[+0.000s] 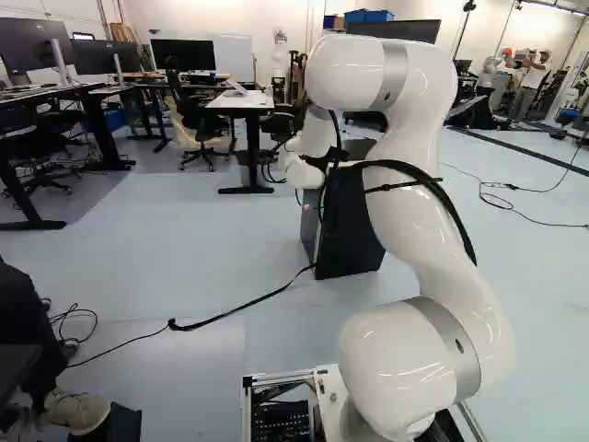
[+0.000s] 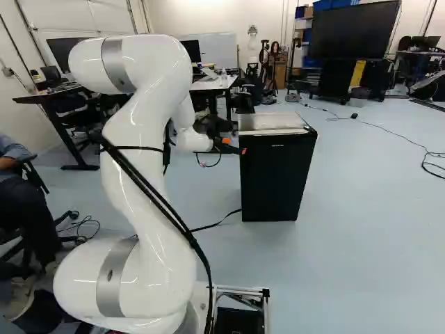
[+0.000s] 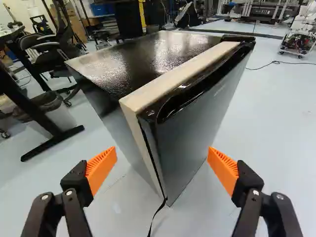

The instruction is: Open the fridge door

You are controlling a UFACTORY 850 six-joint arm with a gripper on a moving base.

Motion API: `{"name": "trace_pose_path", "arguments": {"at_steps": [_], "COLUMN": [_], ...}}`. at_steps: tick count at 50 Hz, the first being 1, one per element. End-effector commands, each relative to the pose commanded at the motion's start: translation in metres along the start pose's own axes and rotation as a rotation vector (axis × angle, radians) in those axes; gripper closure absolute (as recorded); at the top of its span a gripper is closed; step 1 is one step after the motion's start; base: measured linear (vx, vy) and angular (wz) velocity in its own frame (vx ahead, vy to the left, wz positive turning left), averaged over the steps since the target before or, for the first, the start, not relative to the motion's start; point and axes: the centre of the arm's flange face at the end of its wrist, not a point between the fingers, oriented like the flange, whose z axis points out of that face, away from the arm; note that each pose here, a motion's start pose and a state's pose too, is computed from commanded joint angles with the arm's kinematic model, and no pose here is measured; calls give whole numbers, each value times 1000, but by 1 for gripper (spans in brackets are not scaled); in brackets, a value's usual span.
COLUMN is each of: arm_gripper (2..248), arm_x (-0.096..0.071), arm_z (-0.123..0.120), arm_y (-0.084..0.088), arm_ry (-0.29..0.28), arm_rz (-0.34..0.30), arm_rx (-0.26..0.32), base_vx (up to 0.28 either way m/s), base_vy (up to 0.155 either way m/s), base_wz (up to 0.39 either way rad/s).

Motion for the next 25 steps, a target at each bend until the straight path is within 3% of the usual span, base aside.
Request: {"name": "trace_pose_path", "arguments": {"at_steps": [25], "arm_gripper": [3], "arm_x": [3], "arm_z": [8], "arm_y": [0], "arm_ry": [5], "arm_rz": [8], "arm_rx": [-7], "base_vx": [0], "base_vy": [0], "base_wz": [0]}}
